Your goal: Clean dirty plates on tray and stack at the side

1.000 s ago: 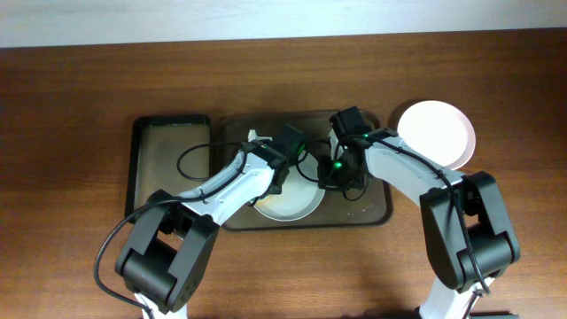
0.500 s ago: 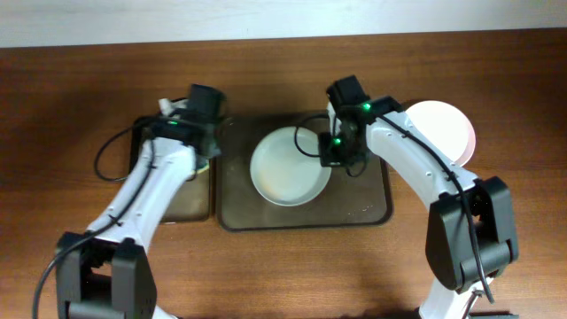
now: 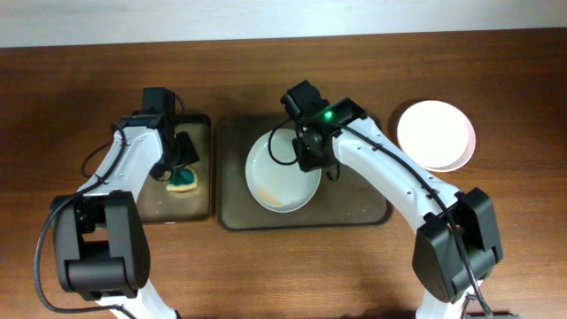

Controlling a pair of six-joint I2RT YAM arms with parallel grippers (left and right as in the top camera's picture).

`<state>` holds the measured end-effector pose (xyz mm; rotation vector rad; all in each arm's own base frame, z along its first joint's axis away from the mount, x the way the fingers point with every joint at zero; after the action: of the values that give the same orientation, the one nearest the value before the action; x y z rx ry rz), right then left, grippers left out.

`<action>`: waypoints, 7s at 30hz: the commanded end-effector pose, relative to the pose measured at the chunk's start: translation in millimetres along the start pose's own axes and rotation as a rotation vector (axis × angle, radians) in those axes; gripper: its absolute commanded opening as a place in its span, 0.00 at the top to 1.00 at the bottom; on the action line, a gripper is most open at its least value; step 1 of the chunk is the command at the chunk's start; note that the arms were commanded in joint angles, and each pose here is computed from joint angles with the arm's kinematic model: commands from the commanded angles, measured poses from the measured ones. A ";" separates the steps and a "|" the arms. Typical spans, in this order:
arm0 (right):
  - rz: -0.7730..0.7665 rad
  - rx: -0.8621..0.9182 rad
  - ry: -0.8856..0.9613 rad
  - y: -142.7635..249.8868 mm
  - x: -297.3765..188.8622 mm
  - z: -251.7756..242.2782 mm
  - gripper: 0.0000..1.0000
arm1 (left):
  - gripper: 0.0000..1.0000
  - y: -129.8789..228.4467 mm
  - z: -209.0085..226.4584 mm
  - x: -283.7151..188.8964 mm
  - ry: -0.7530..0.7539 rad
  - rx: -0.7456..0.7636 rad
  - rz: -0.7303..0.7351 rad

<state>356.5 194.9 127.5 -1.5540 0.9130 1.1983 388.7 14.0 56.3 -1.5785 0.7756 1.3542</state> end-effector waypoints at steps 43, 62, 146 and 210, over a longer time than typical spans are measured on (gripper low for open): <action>-0.455 -0.226 0.645 -51.1 -125.9 20.9 0.96 | 0.00 -29.4 -4.6 -102.9 0.077 0.003 -0.103; -0.248 -0.112 0.667 -39.5 -78.9 -47.9 0.96 | 0.01 -29.4 -4.6 -102.9 0.077 0.003 -0.103; -0.311 0.672 -0.055 210.1 -241.5 -149.8 0.02 | 0.01 -29.4 -4.6 -102.8 0.077 0.002 -0.103; -1.223 0.147 0.252 170.1 -58.4 -156.5 0.02 | 0.01 -29.4 -4.6 -102.8 0.077 0.003 -0.103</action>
<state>226.3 -2.6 159.3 -1.6900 0.0596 0.0615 394.1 10.3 156.6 -1.6455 0.7410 1.2413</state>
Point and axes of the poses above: each gripper's point midway between its finger pads, its own x axis out along the fingers, its own z axis along the line the jaws close on, y = z × x, the point moved 2 cm from there along -x, back along the fingers, and after that the axes turned 2 degrees about -x, right-handed, at the moved point
